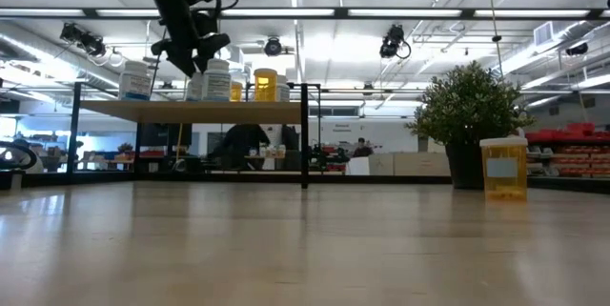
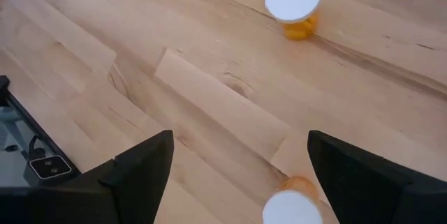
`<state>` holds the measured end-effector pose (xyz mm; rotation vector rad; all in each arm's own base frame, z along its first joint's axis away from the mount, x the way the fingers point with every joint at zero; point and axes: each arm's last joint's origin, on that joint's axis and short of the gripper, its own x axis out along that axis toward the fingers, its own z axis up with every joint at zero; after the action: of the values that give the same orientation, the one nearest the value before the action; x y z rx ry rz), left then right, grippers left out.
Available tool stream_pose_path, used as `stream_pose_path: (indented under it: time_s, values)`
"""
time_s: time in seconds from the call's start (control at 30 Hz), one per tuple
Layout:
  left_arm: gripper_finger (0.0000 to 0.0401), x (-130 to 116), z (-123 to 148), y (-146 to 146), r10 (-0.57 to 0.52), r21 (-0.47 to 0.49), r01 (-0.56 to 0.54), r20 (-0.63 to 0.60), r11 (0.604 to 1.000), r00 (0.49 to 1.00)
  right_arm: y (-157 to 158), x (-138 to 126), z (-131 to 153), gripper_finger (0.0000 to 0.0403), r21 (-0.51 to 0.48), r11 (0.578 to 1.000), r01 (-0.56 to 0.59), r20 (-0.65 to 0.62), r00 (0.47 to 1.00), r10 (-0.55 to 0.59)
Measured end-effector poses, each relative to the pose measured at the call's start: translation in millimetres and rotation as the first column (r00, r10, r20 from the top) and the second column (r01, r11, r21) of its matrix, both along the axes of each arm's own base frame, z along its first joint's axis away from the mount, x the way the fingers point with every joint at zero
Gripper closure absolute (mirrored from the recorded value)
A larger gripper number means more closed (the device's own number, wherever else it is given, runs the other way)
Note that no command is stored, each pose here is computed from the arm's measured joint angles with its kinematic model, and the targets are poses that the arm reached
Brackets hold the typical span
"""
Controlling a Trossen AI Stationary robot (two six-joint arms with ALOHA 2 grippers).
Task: Pick and place medicine bottles onto shelf by color
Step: Put the supplement bottle on the shelf, then put the orange pill bottle on the shelf
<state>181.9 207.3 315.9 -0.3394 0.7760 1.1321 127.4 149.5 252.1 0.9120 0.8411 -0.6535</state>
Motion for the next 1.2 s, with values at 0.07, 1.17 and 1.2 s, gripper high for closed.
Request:
stream_pose_path:
  time_s: [0.07, 1.17, 1.2]
  values:
    - [0.0207, -2, -2, 1, 0.01, -0.004, -0.01, -0.001, 1.0, 1.0, 0, 0, 0, 0.0065, 0.002, 1.0, 0.002, 0.0, 1.0, -0.002]
    - [0.0065, -9, -12, -5, 0.037, -0.094, -0.045, -0.082, 0.995, 0.996, 0, 0, 0, 0.0065, 0.013, 1.0, 0.016, 0.0, 1.0, -0.016]
    - [0.0059, -11, -10, -7, 0.04, -0.091, -0.047, -0.077, 0.995, 0.996, 0, 0, 0, 0.0065, 0.011, 1.0, 0.014, 0.0, 1.0, -0.014]
